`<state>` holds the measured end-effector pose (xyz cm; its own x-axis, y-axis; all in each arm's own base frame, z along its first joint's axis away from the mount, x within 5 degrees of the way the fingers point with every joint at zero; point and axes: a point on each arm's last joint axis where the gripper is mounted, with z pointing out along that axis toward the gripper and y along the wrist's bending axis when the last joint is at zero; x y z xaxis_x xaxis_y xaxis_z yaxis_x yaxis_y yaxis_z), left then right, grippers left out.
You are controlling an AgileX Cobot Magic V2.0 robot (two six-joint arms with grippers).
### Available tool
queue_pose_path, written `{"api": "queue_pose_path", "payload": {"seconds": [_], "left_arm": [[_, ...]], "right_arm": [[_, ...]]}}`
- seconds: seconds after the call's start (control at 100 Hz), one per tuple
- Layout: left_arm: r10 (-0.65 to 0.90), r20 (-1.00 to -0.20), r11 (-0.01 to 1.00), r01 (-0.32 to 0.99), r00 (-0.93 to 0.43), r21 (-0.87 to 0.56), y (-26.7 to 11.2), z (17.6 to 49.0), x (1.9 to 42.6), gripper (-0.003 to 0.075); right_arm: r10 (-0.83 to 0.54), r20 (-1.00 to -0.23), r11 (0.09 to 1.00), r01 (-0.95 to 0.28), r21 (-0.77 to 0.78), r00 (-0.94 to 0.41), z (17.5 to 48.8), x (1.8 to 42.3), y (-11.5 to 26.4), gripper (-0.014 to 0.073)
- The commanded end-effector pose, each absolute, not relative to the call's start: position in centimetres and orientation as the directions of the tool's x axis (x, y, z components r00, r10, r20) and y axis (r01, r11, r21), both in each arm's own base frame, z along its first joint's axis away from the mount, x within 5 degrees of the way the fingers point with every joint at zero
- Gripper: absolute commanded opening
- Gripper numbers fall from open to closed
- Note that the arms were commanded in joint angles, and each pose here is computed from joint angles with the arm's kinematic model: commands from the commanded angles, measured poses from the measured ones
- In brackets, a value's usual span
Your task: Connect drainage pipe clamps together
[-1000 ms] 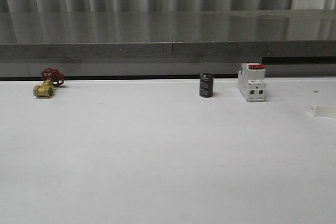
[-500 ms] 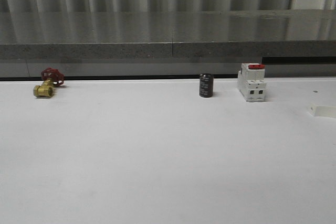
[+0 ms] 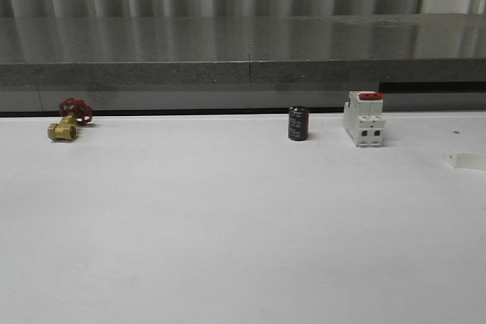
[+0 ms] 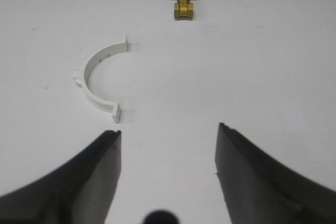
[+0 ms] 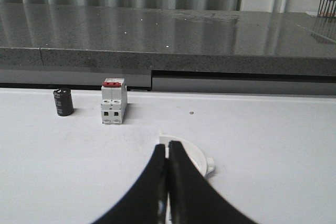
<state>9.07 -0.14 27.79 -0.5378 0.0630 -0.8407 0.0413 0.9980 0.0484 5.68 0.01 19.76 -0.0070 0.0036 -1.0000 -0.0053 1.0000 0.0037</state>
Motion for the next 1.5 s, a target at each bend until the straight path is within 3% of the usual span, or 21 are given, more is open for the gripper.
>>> {"api": "queue_pose_path", "payload": {"seconds": [0.0, 0.27, 0.46, 0.94, 1.17, 1.49], "left_arm": [[0.038, -0.873, 0.999, 0.023, -0.486, 0.031, -0.2, 30.0, 10.5, 0.0472], [-0.001, -0.775, 1.000, -0.011, -0.633, 0.008, -0.2, 30.8, 16.4, 0.0472], [-0.072, -0.706, 0.993, -0.115, -0.705, 0.013, 1.8, 30.6, 21.1, 0.0472], [-0.235, -0.441, 0.960, -0.278, -0.866, 0.036, 7.9, 26.6, 30.2, 0.0472], [-0.174, -0.305, 0.976, -0.205, -0.936, 0.072, 9.4, 24.3, 33.6, 0.0472], [-0.103, -0.257, 0.990, -0.125, -0.961, 0.069, 10.3, 21.3, 37.7, 0.0472]], "right_arm": [[-0.008, -0.994, 1.000, -0.011, -0.009, 0.106, 21.1, 5.4, 0.1, -0.0066], [-0.008, -0.994, 1.000, -0.011, -0.009, 0.106, 21.1, 5.4, 0.1, -0.0066], [-0.008, -0.994, 1.000, -0.011, -0.009, 0.106, 21.1, 5.4, 0.1, -0.0066], [-0.008, -0.994, 1.000, -0.011, -0.009, 0.106, 21.1, 5.4, 0.1, -0.0066], [-0.008, -0.994, 1.000, -0.011, -0.009, 0.106, 21.1, 5.4, 0.1, -0.0066], [-0.008, -0.994, 1.000, -0.011, -0.009, 0.106, 21.1, 5.4, 0.1, -0.0066]]}}
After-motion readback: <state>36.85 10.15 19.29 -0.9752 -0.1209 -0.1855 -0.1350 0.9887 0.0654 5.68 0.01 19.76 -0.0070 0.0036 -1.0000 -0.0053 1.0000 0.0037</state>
